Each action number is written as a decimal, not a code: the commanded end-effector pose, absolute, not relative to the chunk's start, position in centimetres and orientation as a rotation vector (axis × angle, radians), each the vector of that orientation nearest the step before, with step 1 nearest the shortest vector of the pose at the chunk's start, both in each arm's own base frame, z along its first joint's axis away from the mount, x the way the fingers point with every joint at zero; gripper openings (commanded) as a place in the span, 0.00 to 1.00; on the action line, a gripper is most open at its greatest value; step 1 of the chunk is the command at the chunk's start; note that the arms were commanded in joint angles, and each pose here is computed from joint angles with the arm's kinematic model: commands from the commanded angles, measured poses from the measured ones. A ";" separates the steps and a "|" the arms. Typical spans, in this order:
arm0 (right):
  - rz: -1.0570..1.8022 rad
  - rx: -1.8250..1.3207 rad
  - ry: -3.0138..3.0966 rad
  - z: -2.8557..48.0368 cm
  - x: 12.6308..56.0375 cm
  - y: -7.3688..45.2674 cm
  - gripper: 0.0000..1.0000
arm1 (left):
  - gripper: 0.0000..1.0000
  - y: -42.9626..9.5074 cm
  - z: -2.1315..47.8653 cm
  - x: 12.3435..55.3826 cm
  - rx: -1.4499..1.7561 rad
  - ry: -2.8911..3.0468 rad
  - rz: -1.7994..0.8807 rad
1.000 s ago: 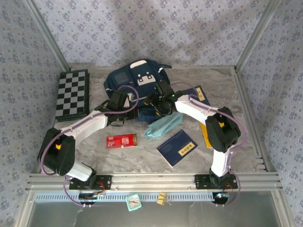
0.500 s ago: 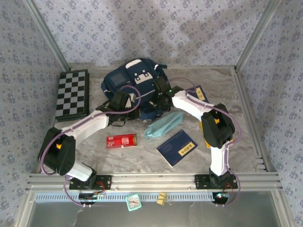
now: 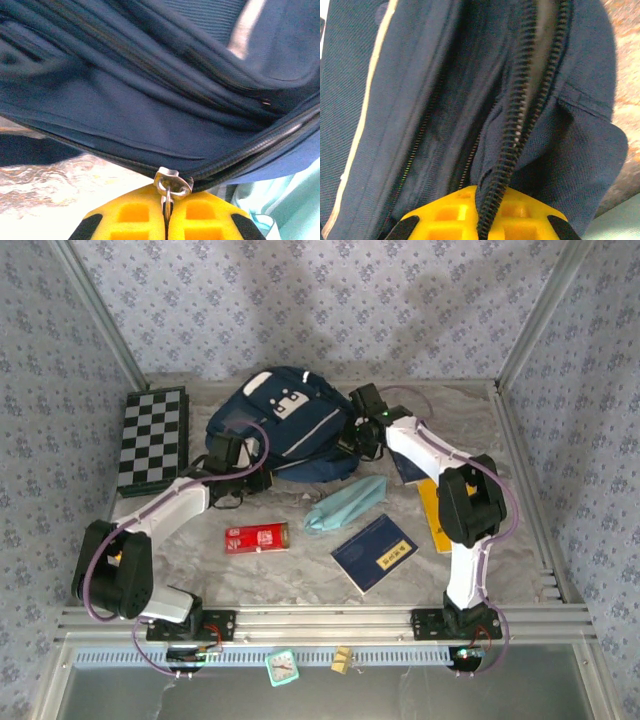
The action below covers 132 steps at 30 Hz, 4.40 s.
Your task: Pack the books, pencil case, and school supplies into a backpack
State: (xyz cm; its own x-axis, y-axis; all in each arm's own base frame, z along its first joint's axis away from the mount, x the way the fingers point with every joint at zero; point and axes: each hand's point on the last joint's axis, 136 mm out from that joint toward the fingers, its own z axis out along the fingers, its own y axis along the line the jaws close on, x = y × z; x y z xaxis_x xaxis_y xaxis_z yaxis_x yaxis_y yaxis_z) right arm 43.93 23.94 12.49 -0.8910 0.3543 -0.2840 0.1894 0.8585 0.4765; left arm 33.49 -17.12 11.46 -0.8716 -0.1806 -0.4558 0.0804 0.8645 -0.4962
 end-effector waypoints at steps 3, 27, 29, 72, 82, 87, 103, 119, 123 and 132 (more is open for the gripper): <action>0.485 0.378 2.581 14.7 46.5 19.2 0.00 | 0.00 -12.2 10.5 35.0 -0.237 2.539 -0.569; 0.701 0.312 2.492 15.0 44.0 29.6 0.00 | 0.00 -10.8 10.7 45.7 -0.227 2.488 -0.518; 0.708 0.311 2.505 14.2 43.9 30.2 0.04 | 0.00 -10.8 10.4 45.9 -0.228 2.493 -0.511; 0.370 0.664 2.850 7.4 19.0 9.3 0.70 | 0.56 -34.3 15.9 19.2 0.675 2.528 -0.884; 0.405 0.809 2.862 3.8 19.5 7.4 0.67 | 0.53 -38.9 12.7 19.4 0.674 2.541 -0.862; 0.451 0.829 2.874 3.0 19.8 7.7 0.70 | 0.52 -39.3 10.7 20.3 0.598 2.612 -0.786; 0.740 0.873 2.781 3.3 22.2 11.4 0.65 | 0.51 -39.2 4.6 20.1 0.675 2.769 -0.616; 0.789 0.779 2.787 5.8 27.2 10.2 0.58 | 0.54 -36.8 5.6 20.6 0.427 2.808 -0.503; 0.682 0.782 2.846 5.2 24.6 8.4 0.63 | 0.56 -35.4 5.5 20.4 0.353 2.832 -0.472; 0.736 0.745 2.940 4.0 18.8 11.9 0.67 | 0.57 -35.4 4.8 18.7 0.332 2.892 -0.575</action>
State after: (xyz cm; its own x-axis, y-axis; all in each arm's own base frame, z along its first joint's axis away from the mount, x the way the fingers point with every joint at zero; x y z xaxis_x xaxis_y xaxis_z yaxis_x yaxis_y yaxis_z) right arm 21.11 11.29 4.80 -0.8959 0.4438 0.0230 0.4014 0.7859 0.4705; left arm 19.02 -35.27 4.23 -0.9503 0.2032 -0.2358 0.2733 0.9073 -0.3196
